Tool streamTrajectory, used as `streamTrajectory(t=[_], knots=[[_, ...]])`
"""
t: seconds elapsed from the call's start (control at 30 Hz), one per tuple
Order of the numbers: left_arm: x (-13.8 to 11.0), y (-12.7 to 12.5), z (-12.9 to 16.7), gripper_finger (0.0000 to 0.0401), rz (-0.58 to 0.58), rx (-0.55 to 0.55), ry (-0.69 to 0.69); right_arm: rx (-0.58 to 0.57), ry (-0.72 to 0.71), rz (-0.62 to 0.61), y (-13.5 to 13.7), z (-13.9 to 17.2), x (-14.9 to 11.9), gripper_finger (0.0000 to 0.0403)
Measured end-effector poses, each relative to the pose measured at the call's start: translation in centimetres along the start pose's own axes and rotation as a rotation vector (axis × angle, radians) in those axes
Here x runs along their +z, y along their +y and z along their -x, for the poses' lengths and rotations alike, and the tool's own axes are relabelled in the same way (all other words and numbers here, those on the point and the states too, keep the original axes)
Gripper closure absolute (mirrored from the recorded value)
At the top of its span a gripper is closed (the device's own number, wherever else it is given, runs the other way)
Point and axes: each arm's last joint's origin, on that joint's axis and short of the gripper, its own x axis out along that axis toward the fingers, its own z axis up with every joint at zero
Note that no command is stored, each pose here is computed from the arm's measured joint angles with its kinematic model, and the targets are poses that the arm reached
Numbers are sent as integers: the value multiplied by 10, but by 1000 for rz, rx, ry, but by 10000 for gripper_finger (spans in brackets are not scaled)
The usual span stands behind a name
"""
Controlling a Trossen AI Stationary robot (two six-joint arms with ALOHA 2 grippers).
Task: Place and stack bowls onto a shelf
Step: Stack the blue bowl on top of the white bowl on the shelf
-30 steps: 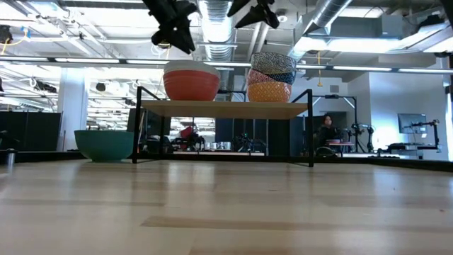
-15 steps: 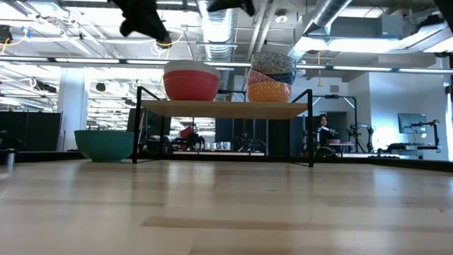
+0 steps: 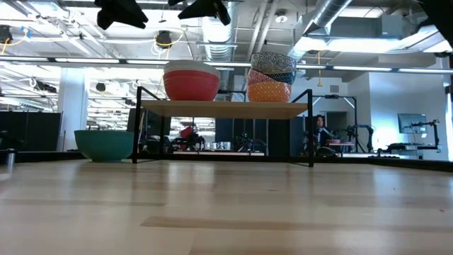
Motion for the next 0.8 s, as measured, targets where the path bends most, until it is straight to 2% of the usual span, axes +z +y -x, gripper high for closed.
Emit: streamTrajectory(t=[0.2, 0.57, 0.8], knots=[[-15, -5, 4, 305, -3, -48, 13, -6, -12, 11, 9, -3, -3, 198], [-30, -17, -2, 305, -13, -139, 50, 21, 62, -133, 33, -41, -33, 198], [-26, -22, -2, 305, 7, -165, 13, 24, 83, -186, 35, -40, -35, 198]])
